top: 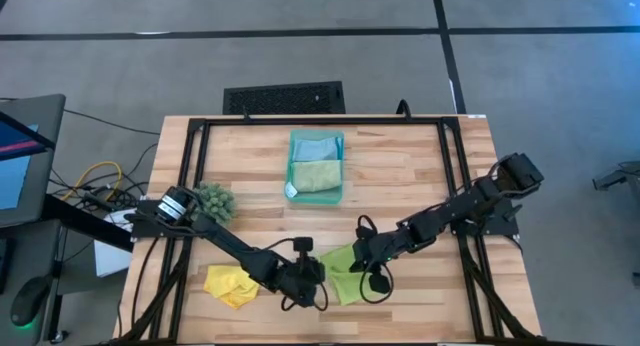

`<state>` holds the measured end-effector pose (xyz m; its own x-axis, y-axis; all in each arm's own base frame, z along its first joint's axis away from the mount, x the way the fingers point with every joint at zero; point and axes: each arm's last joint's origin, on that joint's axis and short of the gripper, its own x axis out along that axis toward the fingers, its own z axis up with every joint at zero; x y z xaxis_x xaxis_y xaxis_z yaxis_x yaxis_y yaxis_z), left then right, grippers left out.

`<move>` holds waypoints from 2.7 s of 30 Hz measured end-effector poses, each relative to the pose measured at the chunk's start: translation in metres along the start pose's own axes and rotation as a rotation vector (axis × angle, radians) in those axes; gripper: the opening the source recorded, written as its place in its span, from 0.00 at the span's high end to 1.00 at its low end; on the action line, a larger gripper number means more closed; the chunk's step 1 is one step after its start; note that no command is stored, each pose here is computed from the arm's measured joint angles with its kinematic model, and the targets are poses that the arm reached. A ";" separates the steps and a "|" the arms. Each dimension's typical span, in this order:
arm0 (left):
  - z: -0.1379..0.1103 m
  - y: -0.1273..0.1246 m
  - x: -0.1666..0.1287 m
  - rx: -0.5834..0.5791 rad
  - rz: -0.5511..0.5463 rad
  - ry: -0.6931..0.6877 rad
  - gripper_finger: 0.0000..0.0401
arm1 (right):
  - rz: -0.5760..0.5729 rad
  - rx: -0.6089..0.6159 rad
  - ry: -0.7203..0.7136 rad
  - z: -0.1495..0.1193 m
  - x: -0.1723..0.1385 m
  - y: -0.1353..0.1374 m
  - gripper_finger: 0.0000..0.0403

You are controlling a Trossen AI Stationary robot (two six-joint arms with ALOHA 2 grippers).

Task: Fold microfiber towels
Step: Fold the light green microfiber cloth

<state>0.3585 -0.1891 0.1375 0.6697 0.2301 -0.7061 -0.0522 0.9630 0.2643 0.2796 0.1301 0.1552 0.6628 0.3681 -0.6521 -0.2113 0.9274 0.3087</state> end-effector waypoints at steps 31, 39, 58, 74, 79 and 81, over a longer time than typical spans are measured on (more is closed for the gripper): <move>-0.017 0.000 0.041 0.015 0.090 0.019 0.94 | -0.201 0.078 -0.006 -0.002 0.010 -0.031 0.97; -0.017 -0.001 0.040 0.014 0.084 0.018 0.94 | -0.254 0.109 0.042 -0.007 0.010 -0.034 0.97; 0.005 -0.005 -0.003 -0.028 0.108 -0.107 0.94 | -0.251 0.071 0.034 -0.006 0.010 -0.034 0.94; 0.010 -0.006 0.014 -0.032 0.041 -0.159 0.94 | -0.244 0.040 0.024 -0.005 0.010 -0.033 0.85; 0.007 -0.004 0.021 -0.037 0.044 -0.138 0.94 | -0.252 0.041 0.029 -0.005 0.010 -0.034 0.75; 0.006 -0.004 0.023 -0.034 0.045 -0.133 0.94 | -0.252 0.034 0.032 -0.003 0.002 -0.034 0.72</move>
<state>0.3780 -0.1882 0.1244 0.7586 0.2542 -0.6000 -0.1078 0.9570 0.2693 0.2864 0.0999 0.1415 0.6684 0.1275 -0.7328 -0.0172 0.9876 0.1562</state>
